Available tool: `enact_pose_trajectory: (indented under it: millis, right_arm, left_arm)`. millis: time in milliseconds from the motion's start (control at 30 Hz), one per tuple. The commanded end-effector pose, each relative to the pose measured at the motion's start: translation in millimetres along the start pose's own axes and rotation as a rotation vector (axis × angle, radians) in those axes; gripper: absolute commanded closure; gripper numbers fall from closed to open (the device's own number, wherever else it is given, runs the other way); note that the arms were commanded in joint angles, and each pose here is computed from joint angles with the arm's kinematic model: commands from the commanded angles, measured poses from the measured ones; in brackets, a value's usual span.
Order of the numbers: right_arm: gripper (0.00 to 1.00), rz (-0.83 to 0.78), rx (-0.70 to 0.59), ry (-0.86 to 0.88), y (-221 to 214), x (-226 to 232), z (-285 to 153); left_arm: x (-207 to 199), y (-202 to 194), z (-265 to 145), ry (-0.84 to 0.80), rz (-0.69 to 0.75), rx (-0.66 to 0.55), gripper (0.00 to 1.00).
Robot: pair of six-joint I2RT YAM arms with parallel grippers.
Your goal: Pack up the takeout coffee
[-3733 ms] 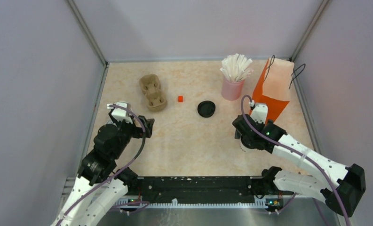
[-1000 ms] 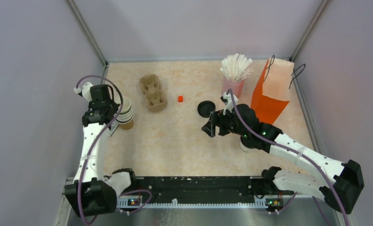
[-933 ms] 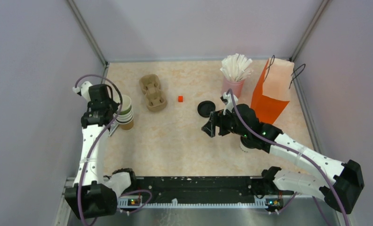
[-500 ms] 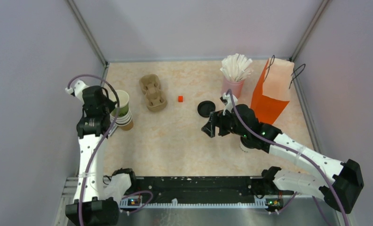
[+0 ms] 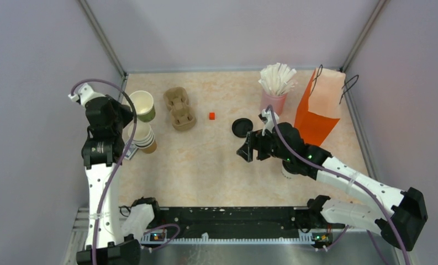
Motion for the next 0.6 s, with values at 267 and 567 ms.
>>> enact_pose_trajectory:
  millis: [267, 567]
  right_arm:
    - [0.22, -0.026, -0.186, -0.091, 42.4, 9.6, -54.6]
    - [0.22, -0.014, -0.274, -0.184, 47.3, 1.6, -91.8]
  left_arm:
    - [-37.4, -44.1, -20.7, -0.647, 0.117, 0.394, 1.0]
    - [-57.9, -153.6, -44.3, -0.775, 0.194, 0.66, 1.0]
Point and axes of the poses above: each gripper's point midway between its finger pads, its own z axis out along the fingers, its own x axis along the line the jaws close on, y = z × x, the point moved 9 cm from there along -z, back along the fingers, and after that the axes turned 2 degrees about -z, right-handed, at the moved point
